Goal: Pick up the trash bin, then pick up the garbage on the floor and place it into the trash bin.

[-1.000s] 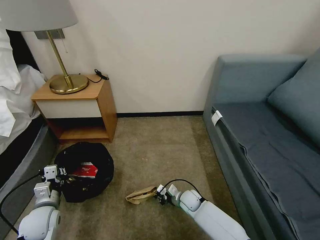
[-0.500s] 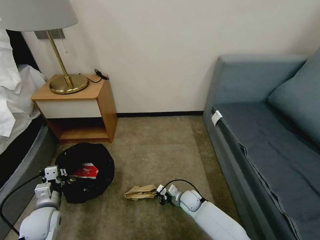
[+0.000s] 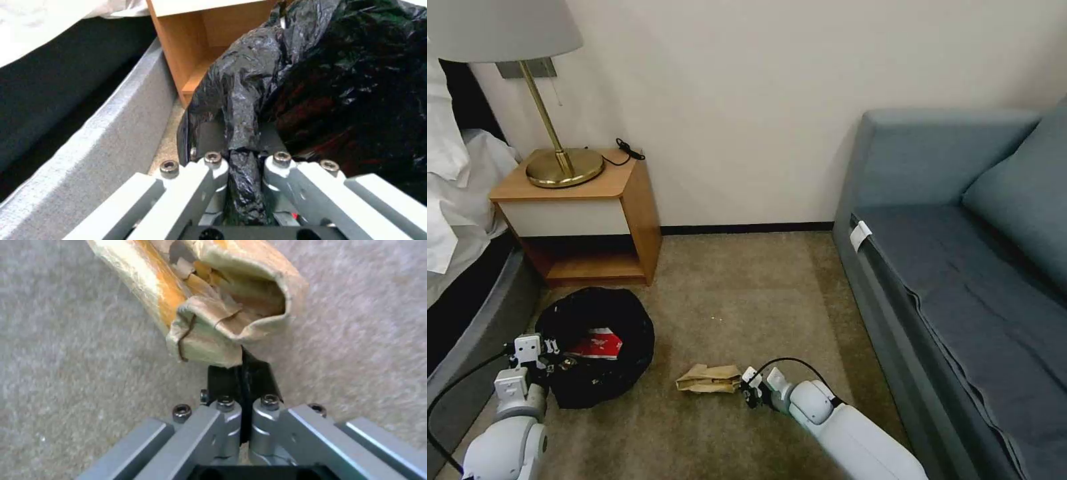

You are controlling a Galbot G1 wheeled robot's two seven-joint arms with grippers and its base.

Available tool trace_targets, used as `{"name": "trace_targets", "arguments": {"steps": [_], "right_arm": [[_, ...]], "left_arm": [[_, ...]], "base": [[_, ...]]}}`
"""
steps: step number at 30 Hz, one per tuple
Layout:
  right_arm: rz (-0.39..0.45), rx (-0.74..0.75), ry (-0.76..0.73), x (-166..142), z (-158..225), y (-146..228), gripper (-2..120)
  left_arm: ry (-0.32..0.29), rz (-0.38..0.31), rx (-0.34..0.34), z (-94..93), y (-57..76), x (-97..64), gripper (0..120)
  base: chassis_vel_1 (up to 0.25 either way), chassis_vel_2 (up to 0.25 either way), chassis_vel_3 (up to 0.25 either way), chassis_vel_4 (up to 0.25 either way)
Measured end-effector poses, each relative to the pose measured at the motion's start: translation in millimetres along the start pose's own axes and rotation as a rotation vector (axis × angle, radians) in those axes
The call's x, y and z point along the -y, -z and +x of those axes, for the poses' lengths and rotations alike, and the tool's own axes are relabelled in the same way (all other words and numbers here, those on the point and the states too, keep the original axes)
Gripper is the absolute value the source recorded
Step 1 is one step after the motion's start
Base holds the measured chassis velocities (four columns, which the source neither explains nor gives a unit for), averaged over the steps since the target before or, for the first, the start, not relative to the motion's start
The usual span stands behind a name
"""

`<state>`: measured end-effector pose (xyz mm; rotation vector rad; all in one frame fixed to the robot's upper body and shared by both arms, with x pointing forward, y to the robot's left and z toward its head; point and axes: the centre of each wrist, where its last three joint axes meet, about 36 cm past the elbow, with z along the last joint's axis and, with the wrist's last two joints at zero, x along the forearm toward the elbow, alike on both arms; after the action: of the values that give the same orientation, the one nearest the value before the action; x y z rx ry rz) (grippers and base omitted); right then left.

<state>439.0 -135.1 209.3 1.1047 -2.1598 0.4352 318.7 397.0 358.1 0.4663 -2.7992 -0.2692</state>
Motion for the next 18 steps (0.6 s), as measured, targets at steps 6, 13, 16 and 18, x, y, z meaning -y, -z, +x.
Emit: {"name": "trace_targets", "arguments": {"steps": [6,13,16,18], "right_arm": [[-0.014,0.043,-0.007,6,9,8,0],[-0.024,0.116,-0.023,17,24,22,0],[-0.017,0.144,-0.033,24,30,26,0],[-0.014,0.163,-0.042,27,34,30,0]], "left_arm": [[0.001,-0.003,-0.005,1.2,-1.9,-0.6,4],[-0.004,-0.003,-0.005,3.2,-2.7,5.0,4],[-0.006,-0.003,-0.004,3.0,-2.5,7.9,4],[-0.008,-0.003,-0.004,3.0,-2.6,10.3,4]], "base": [[0.0,0.0,0.0,0.0],[0.0,0.0,0.0,0.0],[0.0,0.0,0.0,0.0],[0.0,0.0,0.0,0.0]]}}
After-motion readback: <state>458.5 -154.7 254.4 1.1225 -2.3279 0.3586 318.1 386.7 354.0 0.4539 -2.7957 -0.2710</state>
